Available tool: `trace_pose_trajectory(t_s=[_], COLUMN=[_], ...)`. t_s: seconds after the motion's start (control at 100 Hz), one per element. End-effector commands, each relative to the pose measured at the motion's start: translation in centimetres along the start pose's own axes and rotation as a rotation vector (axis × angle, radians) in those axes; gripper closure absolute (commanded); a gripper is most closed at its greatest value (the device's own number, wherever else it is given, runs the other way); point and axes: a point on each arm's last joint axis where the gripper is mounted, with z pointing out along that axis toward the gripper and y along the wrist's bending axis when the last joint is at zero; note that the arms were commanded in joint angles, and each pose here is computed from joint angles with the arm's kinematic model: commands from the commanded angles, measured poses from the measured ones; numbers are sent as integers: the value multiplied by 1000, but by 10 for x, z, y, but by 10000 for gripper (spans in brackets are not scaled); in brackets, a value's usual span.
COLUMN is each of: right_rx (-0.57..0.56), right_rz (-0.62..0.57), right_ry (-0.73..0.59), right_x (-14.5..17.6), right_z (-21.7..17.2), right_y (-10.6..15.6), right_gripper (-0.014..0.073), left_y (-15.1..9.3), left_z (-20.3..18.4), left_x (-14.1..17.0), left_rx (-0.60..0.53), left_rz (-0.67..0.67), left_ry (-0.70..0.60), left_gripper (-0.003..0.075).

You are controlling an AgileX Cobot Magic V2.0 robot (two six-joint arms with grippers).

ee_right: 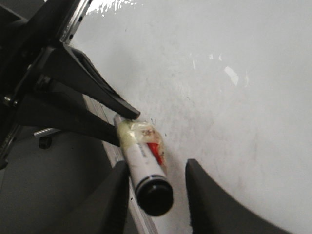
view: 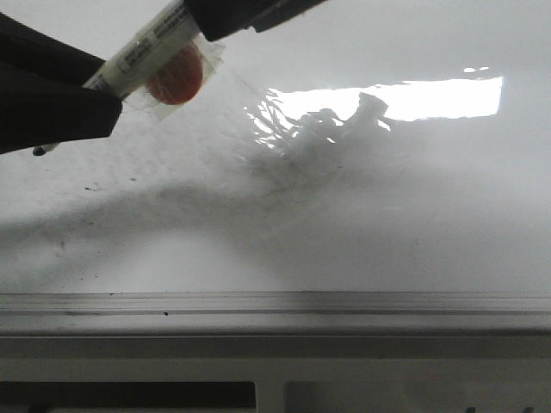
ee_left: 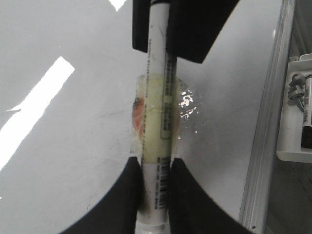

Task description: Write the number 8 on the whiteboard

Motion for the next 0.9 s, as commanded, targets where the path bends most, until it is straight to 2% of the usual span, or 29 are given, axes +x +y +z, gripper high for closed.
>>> trace_pose_trajectory(t_s=[0.0, 0.25, 0.34, 0.49, 0.58, 0.75, 0.89], right_rx=[44, 46, 44, 36, 36, 21, 19], right_rz=[13, 23, 25, 25, 25, 38, 50], right_ry=[-120, -129, -126, -115, -115, -98, -109], right_x=[-21, -22, -21, -20, -20, -19, -20], right_z=[-8, -8, -8, -7, -7, -9, -14], right_y=[-5, -5, -5, -4, -4, -3, -2], right_gripper=[407, 604, 654, 661, 661, 659, 658], left_y=[7, 7, 8, 10, 11, 17, 23], left_z=[-1, -1, -1, -1, -2, -14, -41], left_x=[-17, -17, -17, -17, -17, -21, -27], left_rx=[-24, -25, -40, -53, -64, -120, -188], left_rz=[-8, -10, -61, -102, -135, -227, -296], left_ry=[-111, -111, -111, -111, -113, -124, -145], left_gripper=[741, 740, 720, 563, 505, 498, 498])
